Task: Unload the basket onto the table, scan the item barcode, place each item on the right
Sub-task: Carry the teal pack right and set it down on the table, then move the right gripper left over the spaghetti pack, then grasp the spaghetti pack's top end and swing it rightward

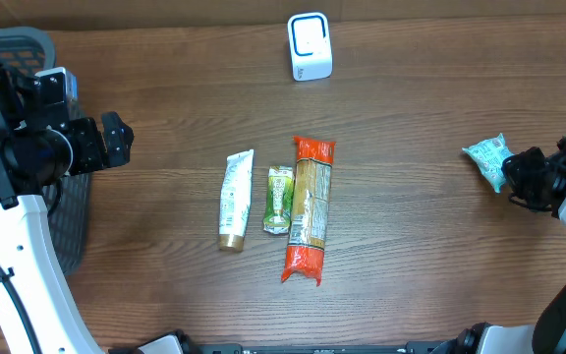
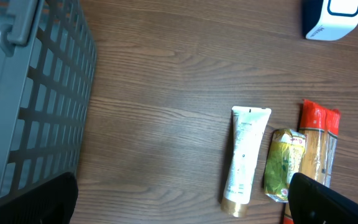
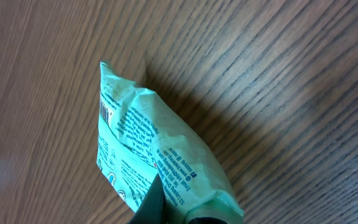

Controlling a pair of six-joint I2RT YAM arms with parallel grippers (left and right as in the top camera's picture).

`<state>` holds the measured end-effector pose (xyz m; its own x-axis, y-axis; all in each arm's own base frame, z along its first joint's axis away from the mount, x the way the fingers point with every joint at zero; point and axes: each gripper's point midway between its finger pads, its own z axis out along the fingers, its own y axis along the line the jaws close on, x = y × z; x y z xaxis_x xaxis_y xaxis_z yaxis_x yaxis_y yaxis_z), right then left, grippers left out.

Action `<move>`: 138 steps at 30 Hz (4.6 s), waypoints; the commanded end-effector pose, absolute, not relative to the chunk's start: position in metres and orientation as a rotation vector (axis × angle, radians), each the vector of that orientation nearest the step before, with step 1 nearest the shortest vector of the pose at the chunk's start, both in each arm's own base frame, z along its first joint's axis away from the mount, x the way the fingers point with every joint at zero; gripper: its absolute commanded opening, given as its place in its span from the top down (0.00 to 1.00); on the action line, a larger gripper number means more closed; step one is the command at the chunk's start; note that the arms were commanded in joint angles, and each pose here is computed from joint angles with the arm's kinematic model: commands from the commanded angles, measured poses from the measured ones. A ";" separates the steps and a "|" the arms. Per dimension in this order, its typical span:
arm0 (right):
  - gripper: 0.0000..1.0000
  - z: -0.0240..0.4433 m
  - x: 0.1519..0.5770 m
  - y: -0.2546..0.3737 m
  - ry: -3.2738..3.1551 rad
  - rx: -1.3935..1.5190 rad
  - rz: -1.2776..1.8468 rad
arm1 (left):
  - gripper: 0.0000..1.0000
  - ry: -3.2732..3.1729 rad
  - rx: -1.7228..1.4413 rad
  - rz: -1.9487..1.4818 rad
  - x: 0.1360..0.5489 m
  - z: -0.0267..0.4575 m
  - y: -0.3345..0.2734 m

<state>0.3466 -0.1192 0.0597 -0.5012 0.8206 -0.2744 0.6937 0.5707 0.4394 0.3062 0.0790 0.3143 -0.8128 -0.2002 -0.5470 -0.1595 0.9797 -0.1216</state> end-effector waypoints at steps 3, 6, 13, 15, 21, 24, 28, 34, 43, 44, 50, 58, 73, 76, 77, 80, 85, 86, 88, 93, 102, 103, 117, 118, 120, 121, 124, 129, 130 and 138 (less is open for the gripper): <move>0.96 0.062 0.347 -0.118 2.341 1.216 0.371 | 0.00 2.524 -0.229 -0.100 0.308 0.319 0.078; 0.96 0.063 0.348 -0.118 2.337 1.213 0.370 | 0.00 2.524 -0.230 -0.100 0.308 0.319 0.078; 0.96 0.068 0.355 -0.132 2.273 1.224 0.339 | 0.00 2.524 -0.229 -0.100 0.308 0.319 0.078; 0.96 0.070 0.357 -0.136 2.253 1.226 0.326 | 0.00 2.524 -0.229 -0.100 0.308 0.319 0.078; 0.70 0.070 0.357 -0.135 2.260 1.228 0.331 | 0.00 2.524 -0.230 -0.100 0.308 0.319 0.078; 0.68 0.068 0.354 -0.130 2.279 1.228 0.355 | 0.01 2.524 -0.228 -0.101 0.308 0.319 0.078; 0.49 0.075 0.360 -0.119 2.278 1.193 0.451 | 0.00 2.524 -0.228 -0.101 0.308 0.319 0.078; 0.40 0.117 0.368 -0.102 2.293 1.011 0.527 | 0.00 2.524 -0.228 -0.101 0.308 0.319 0.078; 0.39 0.158 0.366 -0.028 2.398 0.652 0.623 | 0.01 2.524 -0.228 -0.101 0.308 0.319 0.078; 0.39 0.157 0.365 -0.014 2.422 0.598 0.643 | 0.01 2.524 -0.228 -0.101 0.308 0.319 0.078; 0.40 0.157 0.360 0.068 2.513 0.286 0.710 | 0.01 2.524 -0.228 -0.101 0.308 0.319 0.078; 0.52 0.176 0.360 0.137 2.521 -0.003 0.701 | 0.01 2.524 -0.228 -0.101 0.308 0.319 0.078; 0.28 0.178 0.370 0.173 2.715 -0.184 0.699 | 0.00 2.524 -0.228 -0.101 0.308 0.319 0.078; 0.23 0.165 0.365 0.182 2.763 -0.192 0.779 | 0.00 2.524 -0.228 -0.100 0.308 0.319 0.078; 0.23 0.159 0.363 0.184 2.785 -0.194 0.794 | 0.00 2.524 -0.228 -0.100 0.308 0.319 0.078; 0.23 0.140 0.356 0.195 2.852 -0.212 0.826 | 0.01 2.524 -0.228 -0.101 0.308 0.319 0.078; 0.22 0.109 0.339 0.226 2.949 -0.291 0.857 | 0.01 2.524 -0.228 -0.101 0.308 0.319 0.078; 0.22 0.102 0.336 0.230 2.975 -0.275 0.848 | 0.01 2.524 -0.228 -0.101 0.308 0.319 0.078; 0.17 0.089 0.332 0.237 3.021 -0.233 0.801 | 0.00 2.524 -0.228 -0.101 0.308 0.319 0.078; 0.13 0.057 0.327 0.247 3.097 -0.165 0.632 | 0.00 2.524 -0.228 -0.101 0.308 0.319 0.078; 0.15 0.031 0.332 0.256 3.115 0.000 0.516 | 0.01 2.524 -0.228 -0.101 0.308 0.319 0.078; 0.18 0.028 0.332 0.255 3.123 0.013 0.512 | 0.01 2.524 -0.228 -0.101 0.308 0.319 0.078; 0.59 0.021 0.335 0.247 3.169 0.124 0.588 | 0.00 2.524 -0.228 -0.101 0.308 0.319 0.078; 0.59 0.021 0.336 0.244 3.174 0.142 0.592 | 0.00 2.524 -0.227 -0.101 0.308 0.319 0.078; 0.60 0.021 0.338 0.236 3.181 0.174 0.589 | 0.01 2.524 -0.228 -0.101 0.308 0.319 0.078; 0.60 0.022 0.339 0.231 3.186 0.196 0.584 | 0.01 2.524 -0.228 -0.101 0.308 0.319 0.078; 0.59 0.026 0.343 0.219 3.198 0.188 0.590 | 0.00 2.524 -0.228 -0.101 0.308 0.319 0.078; 0.49 0.027 0.347 0.173 3.232 0.193 0.390 | 0.00 2.524 -0.228 -0.101 0.308 0.319 0.078; 0.49 0.025 0.346 0.162 3.242 0.201 0.327 | 0.00 2.524 -0.228 -0.101 0.308 0.319 0.078; 0.41 0.027 0.342 0.102 3.286 0.214 0.065 | 0.00 2.524 -0.228 -0.101 0.308 0.319 0.078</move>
